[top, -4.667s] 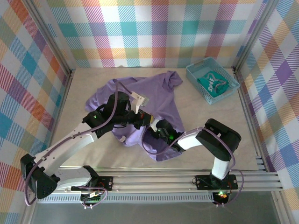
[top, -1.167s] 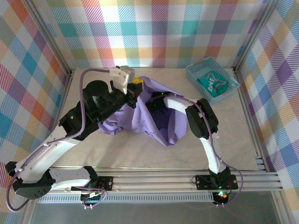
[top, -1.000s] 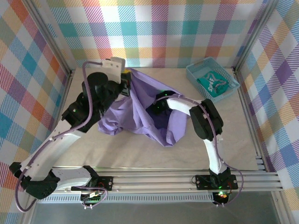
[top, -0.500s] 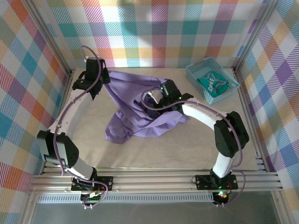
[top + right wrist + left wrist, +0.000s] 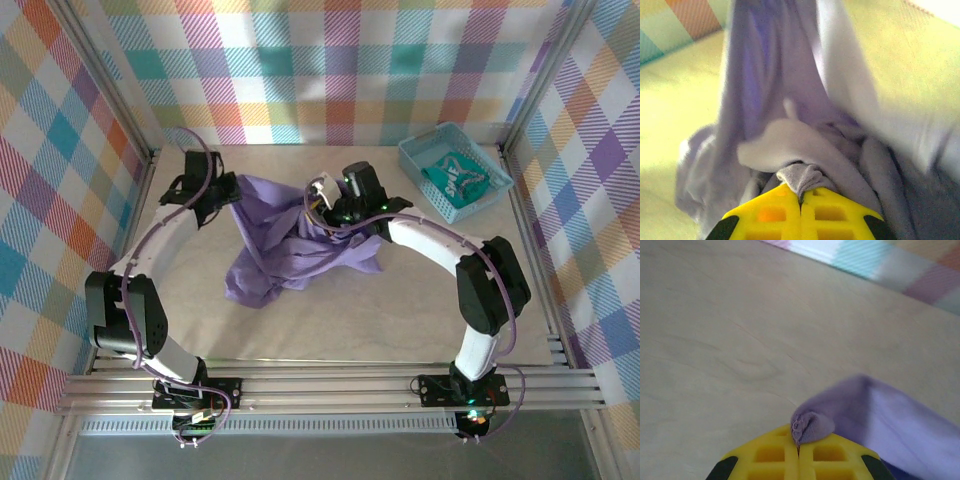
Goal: Fold the inside-out t-shirt
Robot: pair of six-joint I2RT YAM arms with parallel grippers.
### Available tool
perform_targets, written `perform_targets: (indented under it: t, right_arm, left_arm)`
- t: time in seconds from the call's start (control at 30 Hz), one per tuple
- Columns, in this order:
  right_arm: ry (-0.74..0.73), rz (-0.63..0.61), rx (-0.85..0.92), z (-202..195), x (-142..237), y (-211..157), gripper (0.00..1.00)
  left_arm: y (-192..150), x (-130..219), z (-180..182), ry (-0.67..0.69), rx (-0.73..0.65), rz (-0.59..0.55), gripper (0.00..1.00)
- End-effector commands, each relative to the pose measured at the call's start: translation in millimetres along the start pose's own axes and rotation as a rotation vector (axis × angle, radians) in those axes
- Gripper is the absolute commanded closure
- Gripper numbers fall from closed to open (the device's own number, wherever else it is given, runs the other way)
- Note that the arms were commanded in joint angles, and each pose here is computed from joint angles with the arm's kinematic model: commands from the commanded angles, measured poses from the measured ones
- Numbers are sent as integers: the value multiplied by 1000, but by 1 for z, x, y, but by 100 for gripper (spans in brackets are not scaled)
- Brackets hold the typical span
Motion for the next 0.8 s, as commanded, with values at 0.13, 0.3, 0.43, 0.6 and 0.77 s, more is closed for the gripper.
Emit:
perform_targets:
  t: [0.13,0.3,0.43,0.6,0.77]
  right_arm:
    - [179,-275,101,32,40,78,100]
    - [128,-410,52,11,97,91,100]
    - [130,-491,-18,-7,121,88,100]
    - [165,-434,-110,-18,96,69,100]
    - [167,-397,-115,-17,85,65,100]
  left_arm:
    - [7,-24,21,98,37,18,100]
    - [-3,-40,82,212,164,50,100]
    - [-20,-45,110,226,255,71,100]
    - [-43,-54,77,74,253,115,88]
    - [-57,-39,51,60,155,116,42]
Point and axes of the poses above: each hand's point on the last joint's axis, 136 mm out from that joint toward the fingers, its own x axis back along the fingers, its own z axis along the line the jaws close on, y = z × x, the point moved 1 cm from there along x, back along the fingers, and after that the axes turned 2 degrees about x, right-handed, at the moved point
